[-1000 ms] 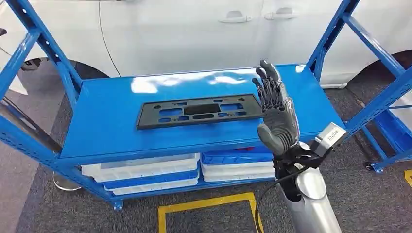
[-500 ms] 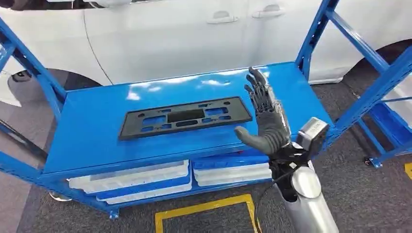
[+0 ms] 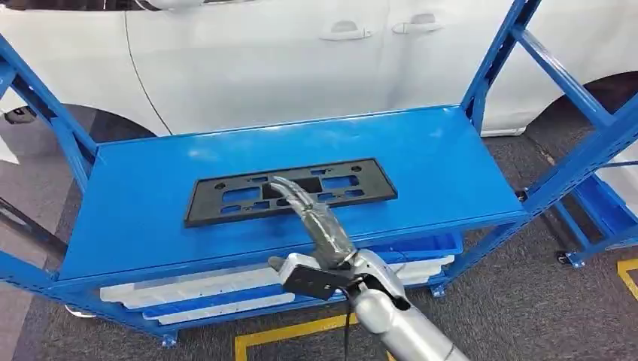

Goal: Take the parts from the cabinet and place them on the table.

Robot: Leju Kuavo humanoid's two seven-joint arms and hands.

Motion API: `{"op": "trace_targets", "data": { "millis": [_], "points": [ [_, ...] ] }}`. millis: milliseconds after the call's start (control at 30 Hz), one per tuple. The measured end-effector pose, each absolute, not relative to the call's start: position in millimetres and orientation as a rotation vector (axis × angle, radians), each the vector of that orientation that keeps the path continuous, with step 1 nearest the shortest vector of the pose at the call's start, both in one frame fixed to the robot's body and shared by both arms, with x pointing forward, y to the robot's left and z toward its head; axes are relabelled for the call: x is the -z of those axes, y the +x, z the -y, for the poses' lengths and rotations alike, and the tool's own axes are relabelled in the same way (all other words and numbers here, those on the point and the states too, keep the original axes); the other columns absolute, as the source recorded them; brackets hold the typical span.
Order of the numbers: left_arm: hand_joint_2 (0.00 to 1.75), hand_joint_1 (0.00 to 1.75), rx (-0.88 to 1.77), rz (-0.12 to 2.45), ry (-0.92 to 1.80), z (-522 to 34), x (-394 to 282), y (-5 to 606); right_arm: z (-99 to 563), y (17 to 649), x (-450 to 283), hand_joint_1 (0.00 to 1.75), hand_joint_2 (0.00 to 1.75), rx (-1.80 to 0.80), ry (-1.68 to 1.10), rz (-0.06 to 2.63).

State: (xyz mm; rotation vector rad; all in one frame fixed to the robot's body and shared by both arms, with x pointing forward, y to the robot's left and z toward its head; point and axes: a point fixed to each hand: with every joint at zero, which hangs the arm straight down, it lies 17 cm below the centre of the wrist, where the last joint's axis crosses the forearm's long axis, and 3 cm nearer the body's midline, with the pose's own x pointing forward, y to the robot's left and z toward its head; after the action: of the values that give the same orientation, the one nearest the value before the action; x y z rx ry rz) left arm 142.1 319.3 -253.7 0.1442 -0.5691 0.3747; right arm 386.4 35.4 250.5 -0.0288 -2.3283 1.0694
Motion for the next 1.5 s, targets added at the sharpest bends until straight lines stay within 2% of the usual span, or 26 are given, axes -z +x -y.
{"op": "trace_targets", "data": {
  "millis": [300,667,1133,1333,1500],
  "points": [
    [0.0,0.0,-0.39,0.562,0.148,-319,255,138,-108,344,-218,0.0,1.75,-1.362,0.126,2.271],
    [0.0,0.0,-0.39,0.555,0.153,-319,256,134,-127,332,-209,0.0,1.75,-1.435,0.156,2.259],
    [0.0,0.0,-0.397,0.574,0.159,-319,253,141,-148,315,-216,0.0,1.75,-1.532,-0.04,2.393],
    [0.0,0.0,-0.387,0.467,0.172,-313,263,125,-161,306,-227,0.0,1.75,-1.533,-0.078,2.429],
    [0.0,0.0,-0.37,0.354,0.19,-311,272,103,-159,312,-235,0.0,1.75,-1.526,-0.237,2.497]
  ]
}}
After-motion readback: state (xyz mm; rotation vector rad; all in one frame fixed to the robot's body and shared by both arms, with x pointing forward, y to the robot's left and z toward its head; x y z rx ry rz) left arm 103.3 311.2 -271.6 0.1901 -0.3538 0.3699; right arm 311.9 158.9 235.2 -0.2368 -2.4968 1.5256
